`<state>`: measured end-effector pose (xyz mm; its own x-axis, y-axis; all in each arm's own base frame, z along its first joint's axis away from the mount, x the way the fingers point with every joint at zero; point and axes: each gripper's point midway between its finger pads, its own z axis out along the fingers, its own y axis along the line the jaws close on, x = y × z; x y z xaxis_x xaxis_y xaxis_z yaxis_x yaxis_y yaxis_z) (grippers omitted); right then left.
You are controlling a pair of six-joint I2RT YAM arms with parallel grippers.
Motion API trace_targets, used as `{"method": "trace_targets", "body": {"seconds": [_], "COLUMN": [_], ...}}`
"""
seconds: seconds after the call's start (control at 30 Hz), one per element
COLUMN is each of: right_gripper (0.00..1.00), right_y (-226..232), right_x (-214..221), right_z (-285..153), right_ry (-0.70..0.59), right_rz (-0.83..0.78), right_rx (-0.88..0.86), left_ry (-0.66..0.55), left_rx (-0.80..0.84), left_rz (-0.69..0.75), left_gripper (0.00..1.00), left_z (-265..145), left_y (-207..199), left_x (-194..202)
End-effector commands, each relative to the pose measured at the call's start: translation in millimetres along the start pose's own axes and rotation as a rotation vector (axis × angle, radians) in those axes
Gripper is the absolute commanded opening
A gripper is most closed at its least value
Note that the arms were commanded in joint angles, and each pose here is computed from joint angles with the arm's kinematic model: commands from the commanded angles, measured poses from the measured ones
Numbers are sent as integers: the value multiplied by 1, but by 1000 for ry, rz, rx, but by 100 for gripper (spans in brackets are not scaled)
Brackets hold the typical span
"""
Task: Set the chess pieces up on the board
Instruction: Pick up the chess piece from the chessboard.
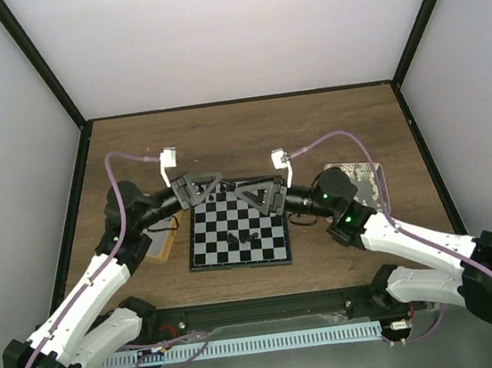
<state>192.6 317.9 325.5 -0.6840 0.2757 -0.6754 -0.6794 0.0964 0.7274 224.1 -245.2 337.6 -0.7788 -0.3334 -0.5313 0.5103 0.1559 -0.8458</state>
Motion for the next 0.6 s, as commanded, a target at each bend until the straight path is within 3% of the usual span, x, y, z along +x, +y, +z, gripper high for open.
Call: {"method": "trace_targets", "body": {"seconds": [0.0,0.2,0.37,0.57], "right_gripper": [58,53,42,35], "right_y": [31,39,40,40], "right_x": [-35,-42,-47,-49], "right_z": [2,18,21,24], "right_ry": [-132,-100,-118,-121], "right_rz": [205,259,314,358], "right_rx": [-163,-226,-256,-286], "left_ry": [-91,-99,-100,-101], "left_rx": [90,96,90,83], "left_rz": [30,13,9,4], "left_gripper": [8,8,8,9], "left_z": [-4,-3,-3,-2], "left_y": [-27,-26,-21,-17], "left_x": [-19,-20,-19,-18]}}
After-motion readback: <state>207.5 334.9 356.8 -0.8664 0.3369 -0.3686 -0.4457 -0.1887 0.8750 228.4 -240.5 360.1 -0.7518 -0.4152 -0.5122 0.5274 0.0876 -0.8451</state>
